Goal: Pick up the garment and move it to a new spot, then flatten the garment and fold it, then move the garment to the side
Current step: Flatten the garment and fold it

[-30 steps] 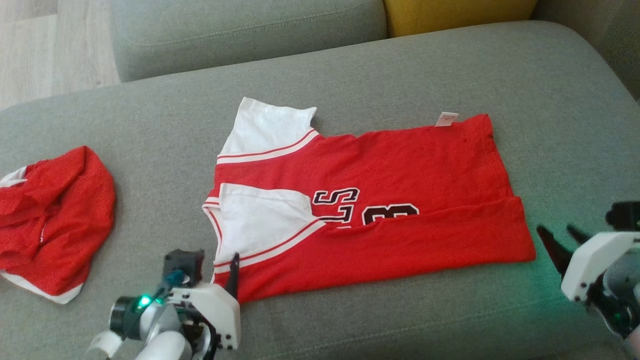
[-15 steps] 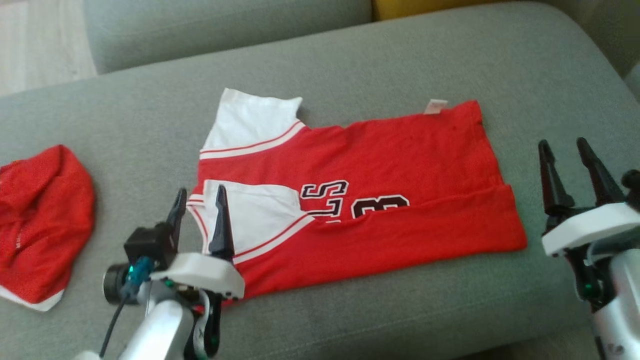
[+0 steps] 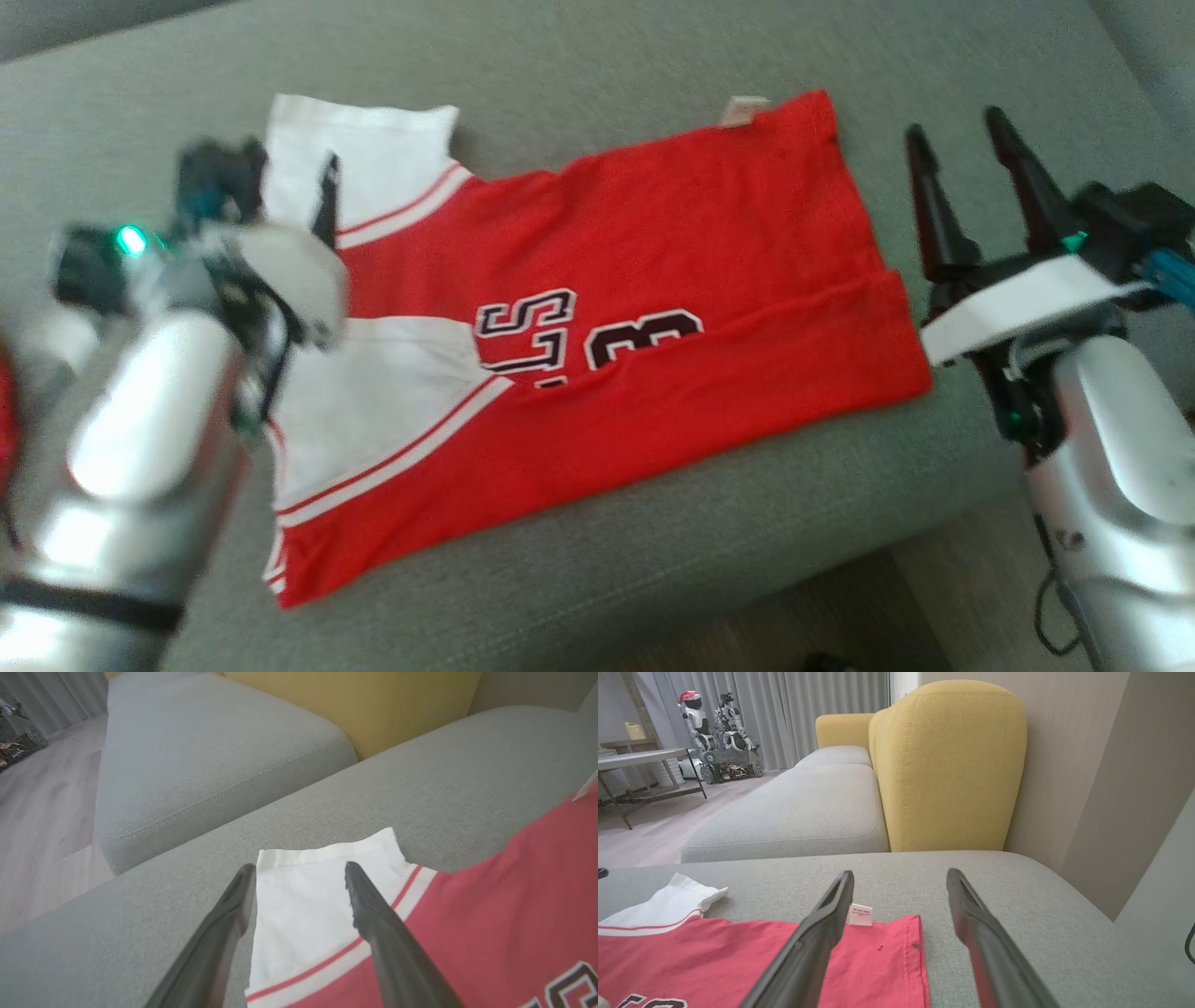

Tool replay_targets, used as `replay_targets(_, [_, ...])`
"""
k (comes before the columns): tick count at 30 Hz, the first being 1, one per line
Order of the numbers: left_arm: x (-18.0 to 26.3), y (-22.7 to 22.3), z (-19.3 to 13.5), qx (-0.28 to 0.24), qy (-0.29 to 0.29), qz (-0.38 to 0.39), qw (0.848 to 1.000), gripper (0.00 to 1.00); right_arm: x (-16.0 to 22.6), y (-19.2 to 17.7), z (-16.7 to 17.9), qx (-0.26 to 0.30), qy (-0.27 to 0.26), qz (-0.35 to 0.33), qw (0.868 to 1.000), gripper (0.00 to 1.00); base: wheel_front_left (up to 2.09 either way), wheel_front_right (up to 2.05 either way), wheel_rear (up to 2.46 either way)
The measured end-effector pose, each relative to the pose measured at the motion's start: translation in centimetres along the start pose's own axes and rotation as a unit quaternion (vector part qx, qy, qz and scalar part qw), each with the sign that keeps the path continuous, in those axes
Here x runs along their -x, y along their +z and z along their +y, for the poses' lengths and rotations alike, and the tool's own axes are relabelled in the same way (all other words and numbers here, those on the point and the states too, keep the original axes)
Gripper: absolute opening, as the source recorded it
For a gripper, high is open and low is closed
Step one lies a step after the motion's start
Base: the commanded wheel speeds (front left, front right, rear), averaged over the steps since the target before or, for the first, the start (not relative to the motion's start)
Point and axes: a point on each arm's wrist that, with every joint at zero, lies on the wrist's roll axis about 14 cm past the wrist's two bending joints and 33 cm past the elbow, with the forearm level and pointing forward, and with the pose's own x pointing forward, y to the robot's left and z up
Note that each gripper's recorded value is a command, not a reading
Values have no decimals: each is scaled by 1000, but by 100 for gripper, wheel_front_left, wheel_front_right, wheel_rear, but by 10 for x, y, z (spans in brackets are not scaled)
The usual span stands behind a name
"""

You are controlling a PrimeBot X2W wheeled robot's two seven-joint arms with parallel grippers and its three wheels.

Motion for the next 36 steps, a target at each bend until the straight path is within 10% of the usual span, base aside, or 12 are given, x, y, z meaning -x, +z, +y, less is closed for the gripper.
replay_targets(13, [-84, -58, 24, -122, -35, 178, 976, 100, -16, -18, -3, 31, 5, 28, 999, 100, 0, 0, 0])
replay_targets(23, [-109, -71, 30, -113, -37, 200, 972, 100, -25, -32, -12, 36, -1, 44, 998, 100, 0, 0, 0])
replay_targets(24, [-109, -72, 30, -109, -38, 203, 972, 48, -26, -33, -12, 37, 0, 44, 998, 100, 0, 0, 0])
replay_targets(25, [-108, -74, 29, -102, -44, 207, 972, 35, -27, -34, -11, 37, 1, 44, 998, 100, 0, 0, 0])
replay_targets(26, [-107, -76, 27, -94, -50, 211, 972, 0, -28, -36, -11, 36, 1, 46, 998, 100, 0, 0, 0])
replay_targets(36, [-96, -50, 26, -56, -44, 153, 986, 0, -51, -39, -12, 26, 11, 68, 997, 100, 0, 0, 0])
